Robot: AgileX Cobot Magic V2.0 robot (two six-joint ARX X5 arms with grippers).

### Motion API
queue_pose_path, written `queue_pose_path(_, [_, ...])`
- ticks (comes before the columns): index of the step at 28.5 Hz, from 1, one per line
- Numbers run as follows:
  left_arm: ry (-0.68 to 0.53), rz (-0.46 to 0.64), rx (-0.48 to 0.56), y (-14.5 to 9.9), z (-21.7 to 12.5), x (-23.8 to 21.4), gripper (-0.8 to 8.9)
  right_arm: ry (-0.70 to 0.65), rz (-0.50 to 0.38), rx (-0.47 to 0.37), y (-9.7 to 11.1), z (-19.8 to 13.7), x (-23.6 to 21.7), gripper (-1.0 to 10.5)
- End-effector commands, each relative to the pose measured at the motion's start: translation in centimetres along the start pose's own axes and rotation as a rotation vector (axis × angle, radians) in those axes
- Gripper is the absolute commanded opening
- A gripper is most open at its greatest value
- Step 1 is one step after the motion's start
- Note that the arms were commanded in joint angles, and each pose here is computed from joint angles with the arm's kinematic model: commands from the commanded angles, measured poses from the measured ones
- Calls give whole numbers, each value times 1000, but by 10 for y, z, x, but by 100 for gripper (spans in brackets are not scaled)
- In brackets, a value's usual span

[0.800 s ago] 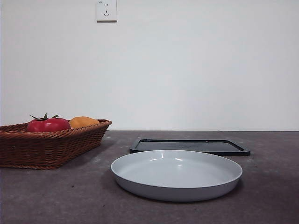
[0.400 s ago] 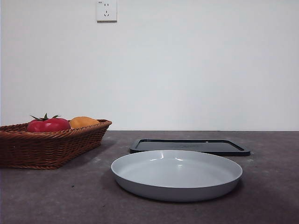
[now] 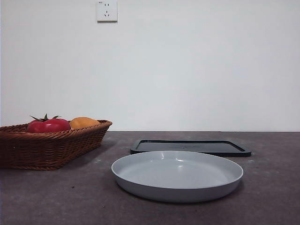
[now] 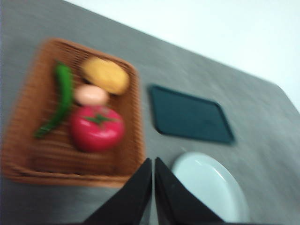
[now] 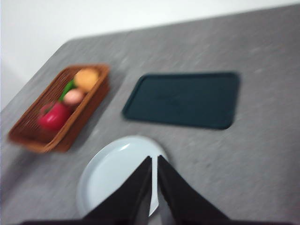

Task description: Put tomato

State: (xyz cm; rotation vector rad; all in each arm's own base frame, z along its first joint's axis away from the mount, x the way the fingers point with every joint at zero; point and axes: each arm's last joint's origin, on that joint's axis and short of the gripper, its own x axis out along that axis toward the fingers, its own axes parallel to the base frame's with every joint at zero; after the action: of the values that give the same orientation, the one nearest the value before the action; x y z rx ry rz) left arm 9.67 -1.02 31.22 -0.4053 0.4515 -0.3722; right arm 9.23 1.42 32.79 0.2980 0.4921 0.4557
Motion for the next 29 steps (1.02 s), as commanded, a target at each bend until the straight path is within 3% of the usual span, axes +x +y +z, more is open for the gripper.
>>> queue_pose_path(1, [56,-78,61,-10,6,0,10,48,62,-64,7,12,-2,9])
queue_pose_path(9, [195,-185,116,-27,11,2,10,207,179,-119,25,25,-1,9])
queue_pose_path(22, [277,-192,100,-29,6,2,13,291,250,-156,33,18,-1,10])
queue_pose_path(25, [278,-191,99,-29,6,2,106,292,250,-156,33,18,-1,42])
queue_pose_path(29, [278,-190,99,-29,6,2,297,292,248,-148,33,18,-1,247])
